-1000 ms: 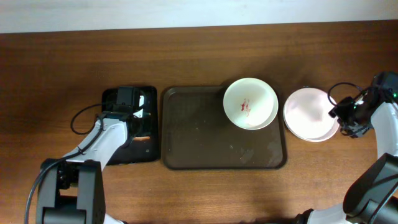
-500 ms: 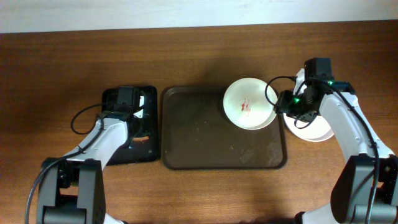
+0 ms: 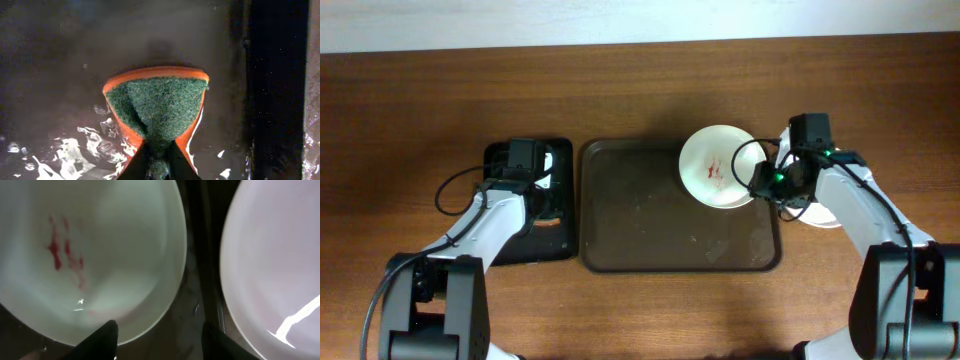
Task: Clean dirty plates on tray and stack at the side
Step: 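Grip the cream plate with the right gripper and pull it to tray center, then scrub the cream plate with the sponge in the left gripper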
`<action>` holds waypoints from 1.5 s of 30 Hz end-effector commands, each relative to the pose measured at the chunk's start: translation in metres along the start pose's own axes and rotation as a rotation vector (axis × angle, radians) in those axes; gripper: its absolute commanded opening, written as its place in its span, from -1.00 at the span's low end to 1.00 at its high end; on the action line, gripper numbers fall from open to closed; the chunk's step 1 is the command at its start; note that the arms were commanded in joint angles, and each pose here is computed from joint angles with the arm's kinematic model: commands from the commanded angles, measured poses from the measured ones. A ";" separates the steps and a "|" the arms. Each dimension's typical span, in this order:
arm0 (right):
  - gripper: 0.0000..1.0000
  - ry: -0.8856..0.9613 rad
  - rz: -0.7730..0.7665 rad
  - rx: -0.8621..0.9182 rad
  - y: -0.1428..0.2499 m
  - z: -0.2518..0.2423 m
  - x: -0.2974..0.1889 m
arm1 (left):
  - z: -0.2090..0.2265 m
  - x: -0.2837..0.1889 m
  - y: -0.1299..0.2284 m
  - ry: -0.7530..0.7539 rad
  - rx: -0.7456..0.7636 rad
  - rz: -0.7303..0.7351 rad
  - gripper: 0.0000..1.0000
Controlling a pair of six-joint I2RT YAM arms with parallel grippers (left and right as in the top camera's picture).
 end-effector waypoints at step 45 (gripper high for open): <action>-0.92 -0.104 0.107 0.070 0.040 0.075 0.057 | -0.007 -0.085 -0.034 0.090 -0.024 -0.247 -1.00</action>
Point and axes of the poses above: each gripper's point midway between its finger pads, its own x axis out along the fingers, its own z axis along the line the jaws close on, y = z × x, the point moved 5 cm from there along -x, back along the fingers, and after that the axes turned 13 degrees about -x, right-handed, at the moved point
